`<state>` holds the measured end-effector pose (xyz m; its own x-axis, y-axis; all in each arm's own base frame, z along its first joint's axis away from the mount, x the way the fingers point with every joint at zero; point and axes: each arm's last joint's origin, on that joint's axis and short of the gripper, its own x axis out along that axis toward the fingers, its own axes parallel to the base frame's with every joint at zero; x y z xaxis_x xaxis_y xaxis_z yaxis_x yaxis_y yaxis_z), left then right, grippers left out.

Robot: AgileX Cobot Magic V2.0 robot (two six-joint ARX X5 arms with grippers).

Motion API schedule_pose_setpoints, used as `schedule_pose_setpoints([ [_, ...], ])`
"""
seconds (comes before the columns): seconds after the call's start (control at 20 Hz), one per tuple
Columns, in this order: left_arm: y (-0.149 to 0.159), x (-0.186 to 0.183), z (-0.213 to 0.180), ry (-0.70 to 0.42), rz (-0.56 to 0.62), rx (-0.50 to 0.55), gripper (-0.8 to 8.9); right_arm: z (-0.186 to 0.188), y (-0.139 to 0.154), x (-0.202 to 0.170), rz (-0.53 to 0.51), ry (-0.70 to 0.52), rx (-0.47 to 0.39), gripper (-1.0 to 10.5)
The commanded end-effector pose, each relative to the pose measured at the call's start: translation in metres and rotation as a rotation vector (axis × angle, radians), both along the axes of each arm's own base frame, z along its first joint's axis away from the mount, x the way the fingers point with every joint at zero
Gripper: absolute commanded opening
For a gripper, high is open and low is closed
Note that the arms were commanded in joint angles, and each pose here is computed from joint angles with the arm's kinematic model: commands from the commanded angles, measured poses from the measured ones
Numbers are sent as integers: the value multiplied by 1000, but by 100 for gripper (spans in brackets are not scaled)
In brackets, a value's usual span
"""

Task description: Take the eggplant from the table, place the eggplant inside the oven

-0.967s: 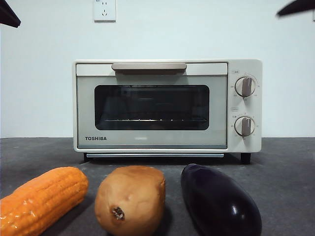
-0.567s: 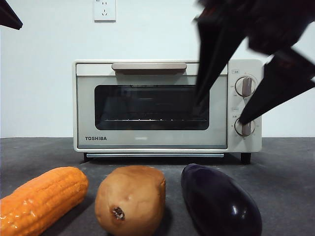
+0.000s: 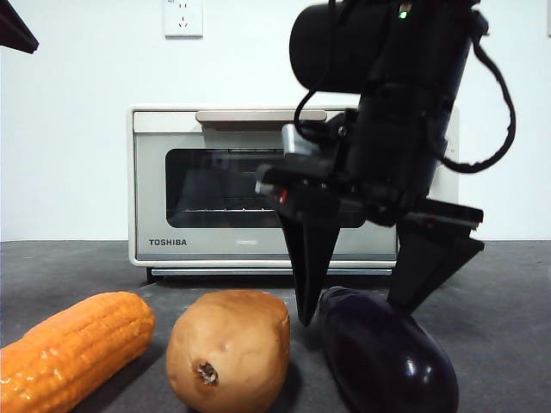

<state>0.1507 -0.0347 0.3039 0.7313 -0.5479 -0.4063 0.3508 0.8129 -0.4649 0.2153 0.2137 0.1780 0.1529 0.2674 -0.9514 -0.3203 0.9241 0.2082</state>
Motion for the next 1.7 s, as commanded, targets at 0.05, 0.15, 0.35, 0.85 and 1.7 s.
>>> schedule_pose_setpoints([
  [0.05, -1, 1, 6, -31, -18, 10, 4, -6, 8, 2, 1, 12, -6, 346],
  [0.15, -1, 1, 6, -34, -20, 14, 4, -7, 9, 2, -22, 21, -3, 276],
  [0.35, -1, 2, 5, -30, -20, 16, 4, -6, 9, -1, -34, 57, -5, 72],
  [0.85, -18, 22, 13, 6, -98, 24, 4, 104, -26, -34, 158, -154, 19, 64],
  [1.7, -144, 136, 48, -14, -364, 325, 4, 188, -128, -118, 18, -649, -54, 64],
])
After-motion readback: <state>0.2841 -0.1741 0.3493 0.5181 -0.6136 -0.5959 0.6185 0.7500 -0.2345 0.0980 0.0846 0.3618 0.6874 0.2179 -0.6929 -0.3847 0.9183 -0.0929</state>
